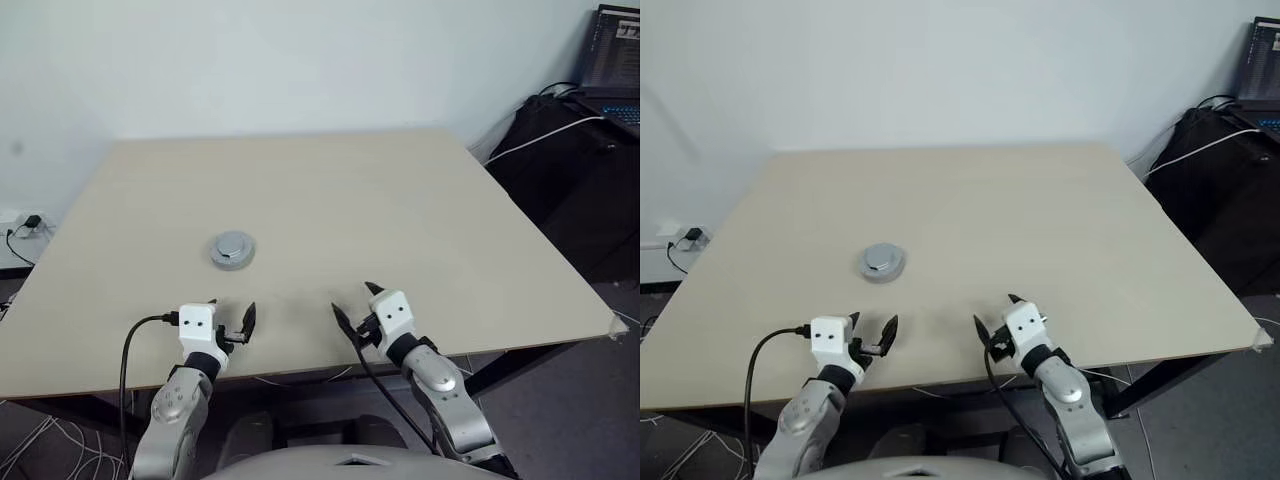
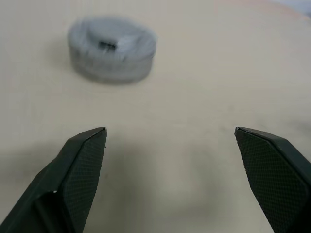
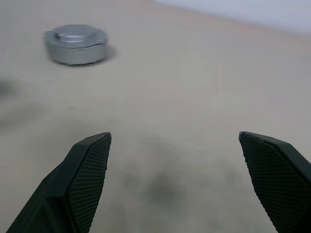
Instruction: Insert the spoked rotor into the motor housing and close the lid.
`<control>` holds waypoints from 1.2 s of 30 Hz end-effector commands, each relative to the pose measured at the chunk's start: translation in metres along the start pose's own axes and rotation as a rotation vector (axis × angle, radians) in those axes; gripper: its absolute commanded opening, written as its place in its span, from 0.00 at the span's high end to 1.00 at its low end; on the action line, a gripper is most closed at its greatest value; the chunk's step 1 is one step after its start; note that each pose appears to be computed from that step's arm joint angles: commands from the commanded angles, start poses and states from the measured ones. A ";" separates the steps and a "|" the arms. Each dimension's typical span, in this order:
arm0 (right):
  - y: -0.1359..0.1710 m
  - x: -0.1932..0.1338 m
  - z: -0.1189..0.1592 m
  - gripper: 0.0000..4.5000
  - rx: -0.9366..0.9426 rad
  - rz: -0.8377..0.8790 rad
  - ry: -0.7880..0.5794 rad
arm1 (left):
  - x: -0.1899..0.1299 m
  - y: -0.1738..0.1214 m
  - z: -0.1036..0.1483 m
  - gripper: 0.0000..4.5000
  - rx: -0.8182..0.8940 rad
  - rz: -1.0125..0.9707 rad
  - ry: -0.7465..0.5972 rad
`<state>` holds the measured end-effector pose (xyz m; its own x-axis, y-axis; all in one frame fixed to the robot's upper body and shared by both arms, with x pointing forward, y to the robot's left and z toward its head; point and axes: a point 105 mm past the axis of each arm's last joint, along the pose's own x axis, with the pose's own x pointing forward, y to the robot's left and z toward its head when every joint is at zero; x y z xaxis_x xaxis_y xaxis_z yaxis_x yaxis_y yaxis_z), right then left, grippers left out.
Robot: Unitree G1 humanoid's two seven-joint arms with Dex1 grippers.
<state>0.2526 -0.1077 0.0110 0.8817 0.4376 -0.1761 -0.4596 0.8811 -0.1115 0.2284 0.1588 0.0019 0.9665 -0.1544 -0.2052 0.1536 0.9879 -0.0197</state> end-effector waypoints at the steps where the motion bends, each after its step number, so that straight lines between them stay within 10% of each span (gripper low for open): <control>1: -0.014 -0.010 0.012 0.00 -0.038 -0.086 -0.076 | -0.008 -0.003 0.028 0.01 0.089 0.076 -0.176; 36: -0.028 -0.024 0.012 0.00 -0.025 -0.287 -0.117 | -0.012 -0.004 0.023 0.01 0.138 0.173 -0.287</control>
<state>0.2399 -0.1396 0.0149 0.9776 0.1951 -0.0795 -0.2056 0.9660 -0.1568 0.2183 0.1556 0.0191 0.9990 -0.0030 0.0440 -0.0028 0.9914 0.1305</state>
